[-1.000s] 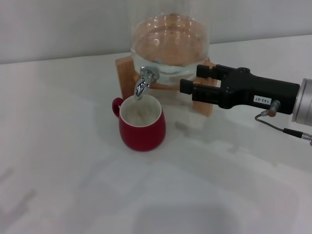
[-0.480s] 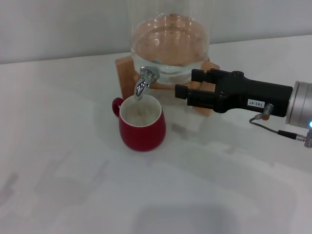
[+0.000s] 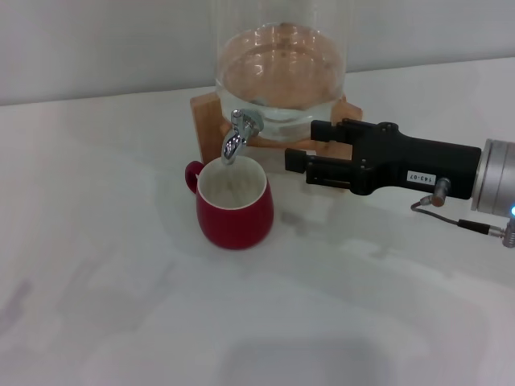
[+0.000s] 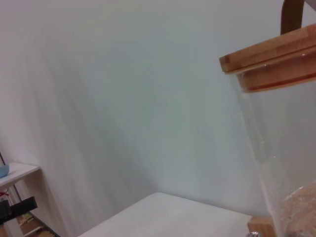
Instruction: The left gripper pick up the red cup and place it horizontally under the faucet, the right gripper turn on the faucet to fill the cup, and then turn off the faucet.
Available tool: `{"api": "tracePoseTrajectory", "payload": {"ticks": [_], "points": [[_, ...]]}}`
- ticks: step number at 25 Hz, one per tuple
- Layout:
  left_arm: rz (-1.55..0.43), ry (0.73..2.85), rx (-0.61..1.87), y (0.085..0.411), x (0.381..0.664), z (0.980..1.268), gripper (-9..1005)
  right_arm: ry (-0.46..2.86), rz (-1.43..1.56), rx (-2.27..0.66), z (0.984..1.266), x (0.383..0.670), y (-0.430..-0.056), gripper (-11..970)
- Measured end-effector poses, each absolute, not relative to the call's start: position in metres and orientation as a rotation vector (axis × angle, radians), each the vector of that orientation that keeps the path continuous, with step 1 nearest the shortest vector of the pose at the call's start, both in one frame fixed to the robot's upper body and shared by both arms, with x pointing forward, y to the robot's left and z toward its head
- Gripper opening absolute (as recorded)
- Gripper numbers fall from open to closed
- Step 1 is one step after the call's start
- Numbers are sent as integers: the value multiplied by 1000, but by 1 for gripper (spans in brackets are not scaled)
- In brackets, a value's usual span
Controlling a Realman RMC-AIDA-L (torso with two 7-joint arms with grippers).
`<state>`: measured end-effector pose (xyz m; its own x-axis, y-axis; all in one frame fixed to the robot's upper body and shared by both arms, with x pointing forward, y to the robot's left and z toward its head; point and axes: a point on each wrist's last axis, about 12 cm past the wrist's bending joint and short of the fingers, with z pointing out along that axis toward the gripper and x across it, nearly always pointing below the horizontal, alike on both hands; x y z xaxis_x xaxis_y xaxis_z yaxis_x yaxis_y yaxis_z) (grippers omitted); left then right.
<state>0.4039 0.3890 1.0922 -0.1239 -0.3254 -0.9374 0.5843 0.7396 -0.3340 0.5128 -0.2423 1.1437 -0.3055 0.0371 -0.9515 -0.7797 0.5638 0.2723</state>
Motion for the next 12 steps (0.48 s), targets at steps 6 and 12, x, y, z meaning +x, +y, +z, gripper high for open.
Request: {"api": "tracePoseTrajectory", "payload": {"ticks": [6,12], "points": [[-782,1496,255,386,404,1092,880,1697,924,-640,1143,514,-241,761],[-780,1477,282,384,404,1093,879,1685,959,-677,1145,513,-236,761]]}}
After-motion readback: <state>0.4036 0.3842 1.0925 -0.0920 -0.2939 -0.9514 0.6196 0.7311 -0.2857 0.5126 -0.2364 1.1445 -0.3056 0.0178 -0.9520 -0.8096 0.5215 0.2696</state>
